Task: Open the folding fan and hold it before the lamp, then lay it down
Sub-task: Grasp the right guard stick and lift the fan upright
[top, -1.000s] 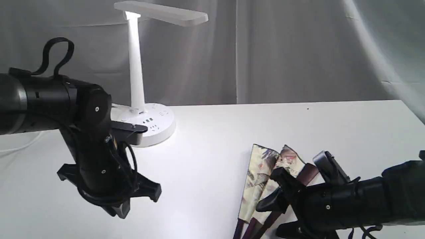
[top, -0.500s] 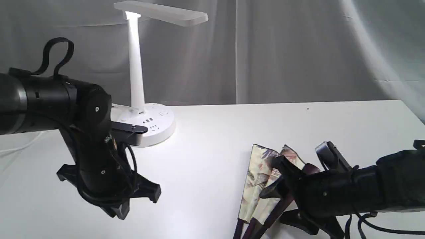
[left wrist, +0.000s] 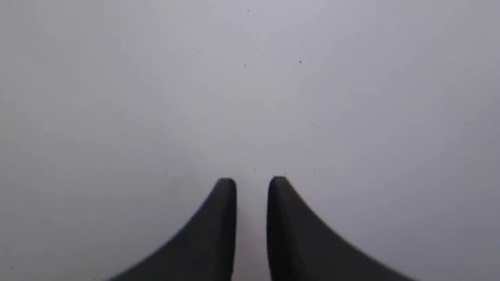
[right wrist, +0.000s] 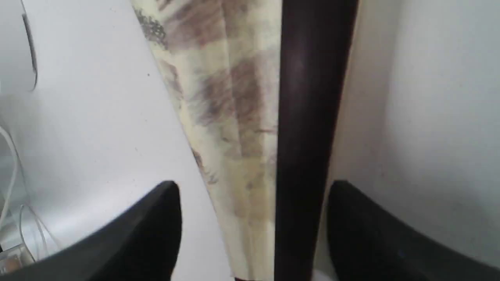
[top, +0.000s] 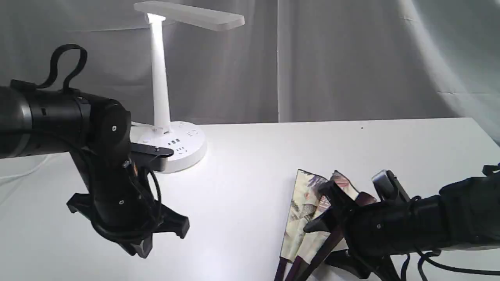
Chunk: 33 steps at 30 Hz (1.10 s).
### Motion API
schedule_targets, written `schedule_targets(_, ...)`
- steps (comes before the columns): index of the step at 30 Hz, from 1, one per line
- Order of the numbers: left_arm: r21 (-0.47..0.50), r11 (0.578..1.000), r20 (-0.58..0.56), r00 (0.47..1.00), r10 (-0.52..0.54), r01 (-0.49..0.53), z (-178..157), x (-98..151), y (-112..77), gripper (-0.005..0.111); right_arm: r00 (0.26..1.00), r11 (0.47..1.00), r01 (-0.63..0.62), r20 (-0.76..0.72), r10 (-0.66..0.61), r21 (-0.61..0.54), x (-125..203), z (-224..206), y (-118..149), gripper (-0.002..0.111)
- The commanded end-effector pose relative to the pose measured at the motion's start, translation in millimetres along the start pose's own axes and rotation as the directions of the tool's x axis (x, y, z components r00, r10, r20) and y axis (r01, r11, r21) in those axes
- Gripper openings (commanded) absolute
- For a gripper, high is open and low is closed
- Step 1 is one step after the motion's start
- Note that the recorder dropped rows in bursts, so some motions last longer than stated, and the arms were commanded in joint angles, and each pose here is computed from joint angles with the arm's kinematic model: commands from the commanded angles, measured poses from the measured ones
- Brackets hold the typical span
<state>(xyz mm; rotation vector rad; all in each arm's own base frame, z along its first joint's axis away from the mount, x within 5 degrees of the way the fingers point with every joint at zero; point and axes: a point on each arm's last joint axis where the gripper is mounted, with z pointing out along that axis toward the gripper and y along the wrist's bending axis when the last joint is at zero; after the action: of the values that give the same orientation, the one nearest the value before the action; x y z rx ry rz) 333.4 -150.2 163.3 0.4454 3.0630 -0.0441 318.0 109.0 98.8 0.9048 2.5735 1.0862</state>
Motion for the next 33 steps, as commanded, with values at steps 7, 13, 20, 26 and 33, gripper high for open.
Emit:
schedule_targets(7,0.007,1.000,0.030,0.999,-0.012,0.012,-2.4,-0.6,0.1,0.012,0.999,0.999,-0.022,-0.022,0.023,0.029,5.9,8.7,-4.2,0.056)
schedule_targets(13,0.006,1.000,0.028,1.000,-0.012,0.012,-2.4,-0.3,0.1,0.012,0.994,0.997,-0.071,-0.083,0.073,0.029,9.7,19.2,-12.3,0.055)
schedule_targets(20,0.006,1.000,0.028,1.000,-0.010,0.010,-2.4,-0.4,0.1,0.012,0.996,0.999,-0.043,-0.076,0.045,0.031,9.1,18.8,-12.3,0.052)
schedule_targets(26,0.007,1.000,0.034,0.999,-0.010,0.010,-2.4,-0.9,0.1,0.012,0.996,0.999,0.037,-0.077,-0.035,0.027,8.9,18.9,-12.5,0.044)
schedule_targets(33,0.002,1.000,0.035,0.999,-0.006,0.006,-2.4,-1.0,0.5,0.012,0.997,0.998,0.048,-0.063,-0.045,0.041,7.5,18.9,-13.8,0.036)
